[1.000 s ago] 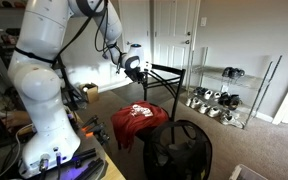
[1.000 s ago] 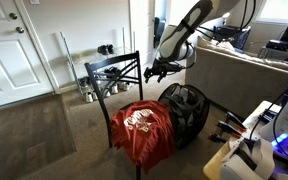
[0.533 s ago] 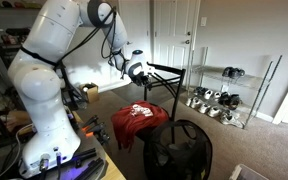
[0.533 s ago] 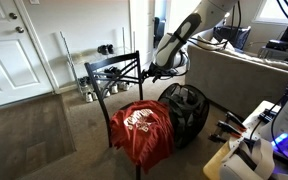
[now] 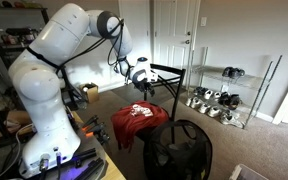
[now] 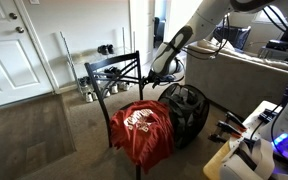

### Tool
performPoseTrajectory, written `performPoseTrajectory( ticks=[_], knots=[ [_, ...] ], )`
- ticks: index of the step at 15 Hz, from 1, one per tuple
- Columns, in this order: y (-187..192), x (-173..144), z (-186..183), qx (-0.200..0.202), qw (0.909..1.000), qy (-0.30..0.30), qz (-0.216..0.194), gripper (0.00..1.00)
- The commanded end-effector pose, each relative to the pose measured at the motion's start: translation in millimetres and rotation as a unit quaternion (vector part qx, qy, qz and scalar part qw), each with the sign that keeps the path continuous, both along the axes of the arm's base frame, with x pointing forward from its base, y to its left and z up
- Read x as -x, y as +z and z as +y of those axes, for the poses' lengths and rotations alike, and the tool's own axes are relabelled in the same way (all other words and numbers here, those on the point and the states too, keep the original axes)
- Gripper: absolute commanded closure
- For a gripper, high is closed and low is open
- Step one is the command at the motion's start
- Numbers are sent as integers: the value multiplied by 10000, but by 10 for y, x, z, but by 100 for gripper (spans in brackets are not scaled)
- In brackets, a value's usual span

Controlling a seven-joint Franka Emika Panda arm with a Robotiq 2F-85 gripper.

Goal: Put the red shirt in the laundry bag

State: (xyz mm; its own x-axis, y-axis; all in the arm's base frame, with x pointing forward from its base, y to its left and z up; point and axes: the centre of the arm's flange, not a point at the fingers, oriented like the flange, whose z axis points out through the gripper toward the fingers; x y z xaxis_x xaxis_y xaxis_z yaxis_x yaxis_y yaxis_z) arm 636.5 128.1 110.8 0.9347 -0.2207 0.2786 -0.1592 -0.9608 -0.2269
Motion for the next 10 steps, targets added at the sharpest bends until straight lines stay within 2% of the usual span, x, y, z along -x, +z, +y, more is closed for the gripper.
performPoseTrajectory(
  ticks=[1,4,5,10],
  knots=[
    [-207,-148,-35,-102,9989,282,349,0],
    [-349,-156,-15,-27,9943,518,931,0],
    [-288,-69,1,-66,9972,271,700,0],
    [-311,-83,9,-66,9969,285,737,0]
  ],
)
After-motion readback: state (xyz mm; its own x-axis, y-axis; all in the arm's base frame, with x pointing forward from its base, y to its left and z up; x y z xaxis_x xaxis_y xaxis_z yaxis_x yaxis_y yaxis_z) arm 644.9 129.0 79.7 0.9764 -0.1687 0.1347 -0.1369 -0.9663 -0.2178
